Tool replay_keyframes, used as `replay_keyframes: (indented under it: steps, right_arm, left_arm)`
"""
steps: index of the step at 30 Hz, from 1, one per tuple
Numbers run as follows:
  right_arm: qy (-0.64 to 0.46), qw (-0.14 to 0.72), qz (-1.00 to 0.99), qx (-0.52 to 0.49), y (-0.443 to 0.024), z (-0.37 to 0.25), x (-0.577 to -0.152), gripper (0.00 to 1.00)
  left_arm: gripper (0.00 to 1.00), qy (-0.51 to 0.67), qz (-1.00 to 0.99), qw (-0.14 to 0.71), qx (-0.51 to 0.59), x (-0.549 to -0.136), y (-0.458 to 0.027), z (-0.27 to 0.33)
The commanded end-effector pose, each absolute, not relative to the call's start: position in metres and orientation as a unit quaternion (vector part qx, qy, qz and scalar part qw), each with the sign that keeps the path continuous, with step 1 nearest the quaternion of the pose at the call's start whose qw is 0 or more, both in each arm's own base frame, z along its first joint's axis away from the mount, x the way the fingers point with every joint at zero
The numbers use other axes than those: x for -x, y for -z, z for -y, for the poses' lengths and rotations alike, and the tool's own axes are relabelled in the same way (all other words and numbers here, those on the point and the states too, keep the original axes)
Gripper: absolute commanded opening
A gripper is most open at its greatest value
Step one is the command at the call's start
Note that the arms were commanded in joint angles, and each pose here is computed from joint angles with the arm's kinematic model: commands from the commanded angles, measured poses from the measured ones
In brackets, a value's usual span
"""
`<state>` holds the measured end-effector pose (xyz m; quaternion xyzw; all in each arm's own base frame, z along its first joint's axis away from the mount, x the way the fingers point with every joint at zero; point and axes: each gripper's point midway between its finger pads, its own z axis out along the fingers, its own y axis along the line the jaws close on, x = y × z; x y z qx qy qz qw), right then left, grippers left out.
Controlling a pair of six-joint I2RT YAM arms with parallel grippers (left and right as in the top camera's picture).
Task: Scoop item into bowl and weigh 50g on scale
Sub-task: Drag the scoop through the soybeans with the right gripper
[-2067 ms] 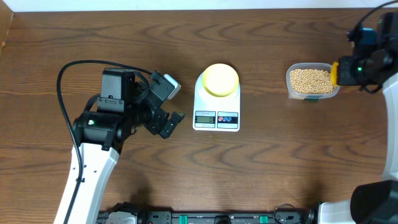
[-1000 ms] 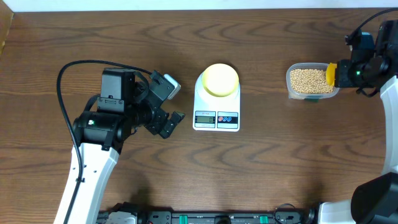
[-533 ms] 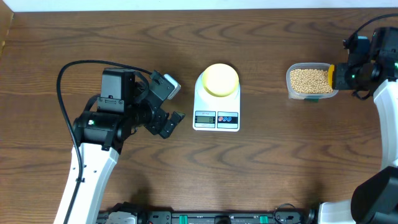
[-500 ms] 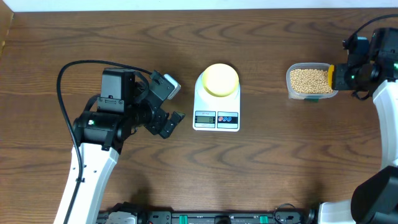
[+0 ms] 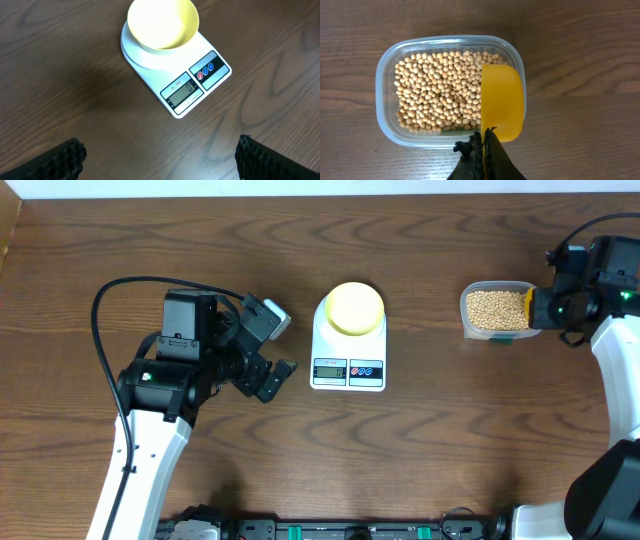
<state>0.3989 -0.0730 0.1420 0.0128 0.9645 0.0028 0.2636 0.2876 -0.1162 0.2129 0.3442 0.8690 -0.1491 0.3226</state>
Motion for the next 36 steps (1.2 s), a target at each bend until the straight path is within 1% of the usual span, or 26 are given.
replay_keyframes:
  steps: [1, 9, 15, 19, 25, 27, 36]
  right_arm:
    - [-0.005, 0.252, -0.968, -0.02, -0.125, 0.07, -0.395, 0.01]
    - [0.008, 0.251, -0.968, -0.025, -0.11, 0.075, -0.392, 0.01]
    - [0.006, 0.262, -0.964, -0.036, -0.107, 0.075, -0.396, 0.01]
    - [-0.001, 0.254, -0.966, -0.041, -0.097, 0.074, -0.398, 0.01]
    - [-0.059, 0.236, -0.969, -0.034, -0.076, 0.056, -0.402, 0.01]
    - [-0.087, 0.237, -0.967, -0.034, -0.074, 0.047, -0.404, 0.01]
    - [-0.147, 0.239, -0.959, -0.049, -0.078, 0.029, -0.406, 0.01]
  left_arm:
    - [0.97, 0.153, -0.867, 0.32, -0.35, -0.287, -0.211, 0.117]
    - [0.97, 0.153, -0.867, 0.32, -0.35, -0.287, -0.211, 0.117]
    - [0.98, 0.153, -0.867, 0.32, -0.35, -0.287, -0.211, 0.117]
    - [0.98, 0.153, -0.867, 0.32, -0.35, -0.287, -0.211, 0.117]
    - [0.98, 0.153, -0.867, 0.32, -0.35, -0.287, -0.211, 0.117]
    - [0.98, 0.153, -0.867, 0.32, -0.35, -0.287, -0.211, 0.117]
    - [0.98, 0.153, -0.867, 0.32, -0.35, -0.287, -0.211, 0.117]
